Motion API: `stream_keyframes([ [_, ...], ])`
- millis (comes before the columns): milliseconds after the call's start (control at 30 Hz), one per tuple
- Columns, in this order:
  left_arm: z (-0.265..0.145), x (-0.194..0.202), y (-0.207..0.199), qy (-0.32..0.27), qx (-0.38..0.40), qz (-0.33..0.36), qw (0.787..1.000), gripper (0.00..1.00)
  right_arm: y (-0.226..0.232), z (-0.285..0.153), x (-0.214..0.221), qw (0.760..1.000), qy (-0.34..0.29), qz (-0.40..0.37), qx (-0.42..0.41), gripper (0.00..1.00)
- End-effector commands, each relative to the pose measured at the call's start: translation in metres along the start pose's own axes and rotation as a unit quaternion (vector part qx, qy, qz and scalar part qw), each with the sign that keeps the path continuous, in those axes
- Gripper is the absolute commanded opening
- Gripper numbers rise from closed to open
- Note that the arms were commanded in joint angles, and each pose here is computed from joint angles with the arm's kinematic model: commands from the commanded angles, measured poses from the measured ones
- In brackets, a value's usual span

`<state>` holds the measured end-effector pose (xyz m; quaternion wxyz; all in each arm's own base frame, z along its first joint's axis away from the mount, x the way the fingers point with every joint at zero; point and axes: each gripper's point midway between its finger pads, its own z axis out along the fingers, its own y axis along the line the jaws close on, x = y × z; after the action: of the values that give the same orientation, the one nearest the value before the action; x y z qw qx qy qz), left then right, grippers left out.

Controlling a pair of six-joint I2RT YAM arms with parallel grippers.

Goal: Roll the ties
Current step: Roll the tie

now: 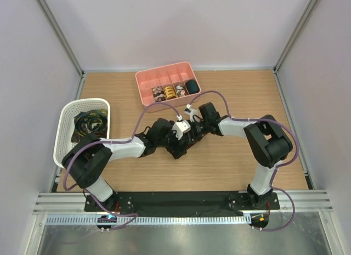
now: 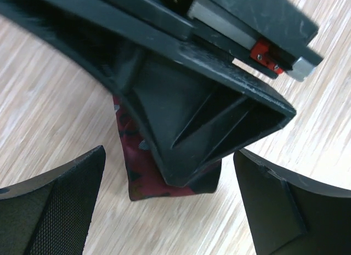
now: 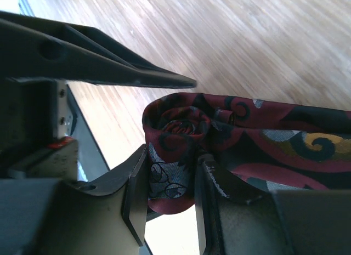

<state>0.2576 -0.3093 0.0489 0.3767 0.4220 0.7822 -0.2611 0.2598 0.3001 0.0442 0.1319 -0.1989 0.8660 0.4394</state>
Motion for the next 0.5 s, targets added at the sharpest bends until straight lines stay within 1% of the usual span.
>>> stream_keyframes([
  [0, 0.005, -0.004, 0.001, 0.012, -0.006, 0.043, 0.999, 1.0, -0.025, 0.005, 0.041, 0.997, 0.054, 0.056, 0.031, 0.01],
  [133, 0.01, 0.005, 0.004, 0.041, -0.023, 0.056, 0.997, 1.0, -0.025, 0.005, 0.041, 0.996, 0.055, 0.067, 0.028, 0.01],
  [233, 0.012, 0.011, 0.006, 0.059, -0.037, 0.064, 0.996, 0.97, -0.027, 0.005, 0.042, 0.995, 0.057, 0.072, 0.029, 0.01],
  [333, 0.015, 0.016, 0.01, 0.069, -0.05, 0.067, 0.994, 0.91, -0.025, 0.005, 0.042, 0.995, 0.057, 0.08, 0.023, 0.01],
  [367, 0.015, 0.018, 0.012, 0.074, -0.057, 0.068, 0.993, 0.87, -0.024, 0.004, 0.042, 0.995, 0.058, 0.083, 0.017, 0.01],
  [467, 0.018, 0.024, 0.015, 0.089, -0.069, 0.075, 0.991, 0.8, -0.024, 0.004, 0.044, 0.993, 0.061, 0.101, 0.01, 0.01],
])
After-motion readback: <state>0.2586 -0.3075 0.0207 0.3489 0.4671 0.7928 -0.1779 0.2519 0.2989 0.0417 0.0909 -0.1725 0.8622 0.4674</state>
